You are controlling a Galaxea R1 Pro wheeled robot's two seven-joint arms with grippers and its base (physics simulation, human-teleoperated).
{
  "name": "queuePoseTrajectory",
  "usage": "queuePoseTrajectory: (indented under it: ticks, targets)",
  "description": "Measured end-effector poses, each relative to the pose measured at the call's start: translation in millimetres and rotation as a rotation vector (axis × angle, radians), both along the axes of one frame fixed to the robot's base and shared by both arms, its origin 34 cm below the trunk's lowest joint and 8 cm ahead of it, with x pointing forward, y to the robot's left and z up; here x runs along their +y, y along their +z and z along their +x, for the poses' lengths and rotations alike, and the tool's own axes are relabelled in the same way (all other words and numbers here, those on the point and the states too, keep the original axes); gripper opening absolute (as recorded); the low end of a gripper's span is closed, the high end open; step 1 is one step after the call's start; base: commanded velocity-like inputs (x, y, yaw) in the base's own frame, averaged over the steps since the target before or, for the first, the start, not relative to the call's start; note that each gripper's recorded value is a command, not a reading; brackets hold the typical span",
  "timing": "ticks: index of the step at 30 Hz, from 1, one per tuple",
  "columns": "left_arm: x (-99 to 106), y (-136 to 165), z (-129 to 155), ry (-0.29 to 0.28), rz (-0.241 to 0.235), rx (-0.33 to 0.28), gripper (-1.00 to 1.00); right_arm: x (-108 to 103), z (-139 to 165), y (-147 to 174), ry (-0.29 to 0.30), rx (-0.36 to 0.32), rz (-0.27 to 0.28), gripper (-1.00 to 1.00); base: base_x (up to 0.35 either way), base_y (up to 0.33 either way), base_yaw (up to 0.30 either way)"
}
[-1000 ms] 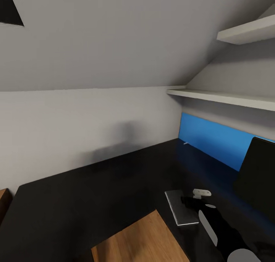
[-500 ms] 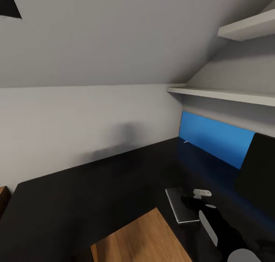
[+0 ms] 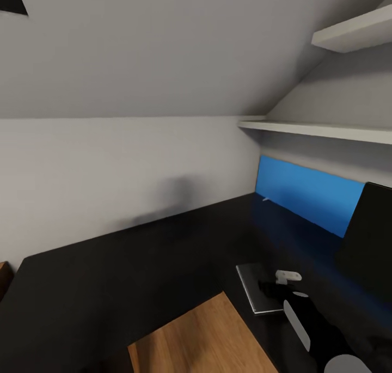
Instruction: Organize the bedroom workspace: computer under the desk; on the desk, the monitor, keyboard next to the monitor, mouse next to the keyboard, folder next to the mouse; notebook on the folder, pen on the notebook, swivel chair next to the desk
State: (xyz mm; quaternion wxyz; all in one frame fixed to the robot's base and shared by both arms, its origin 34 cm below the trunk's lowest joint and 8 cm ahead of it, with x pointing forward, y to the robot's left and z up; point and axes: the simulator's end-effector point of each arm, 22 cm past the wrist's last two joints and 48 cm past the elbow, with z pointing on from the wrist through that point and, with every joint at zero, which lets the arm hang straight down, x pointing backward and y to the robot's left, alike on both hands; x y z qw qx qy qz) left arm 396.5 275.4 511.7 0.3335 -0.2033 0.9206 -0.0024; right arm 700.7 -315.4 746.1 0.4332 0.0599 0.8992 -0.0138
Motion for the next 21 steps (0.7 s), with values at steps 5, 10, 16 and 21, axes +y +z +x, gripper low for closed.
queuePoseTrajectory:
  ticks: [5, 10, 16, 21]
  targets:
    - [0, -8, 0, 0.000, 0.000, 0.000, 1.00, 0, 0, -8, 0.001, 0.000, 0.000, 1.00, 0.000, 0.000, 0.000]
    - [0, -17, -1, 0.001, 0.000, 0.000, 1.00, 2, 4, -9, 0.004, -0.019, -0.001, 1.00, 0.000, 0.000, 0.000]
    - [0, -17, -1, 0.001, 0.000, -0.001, 1.00, 2, 4, -9, 0.004, -0.020, -0.001, 1.00, 0.000, 0.000, 0.000]
    - [1, -17, -1, 0.003, 0.001, 0.000, 1.00, 2, 4, -9, 0.004, -0.020, -0.001, 1.00, 0.000, 0.000, 0.000]
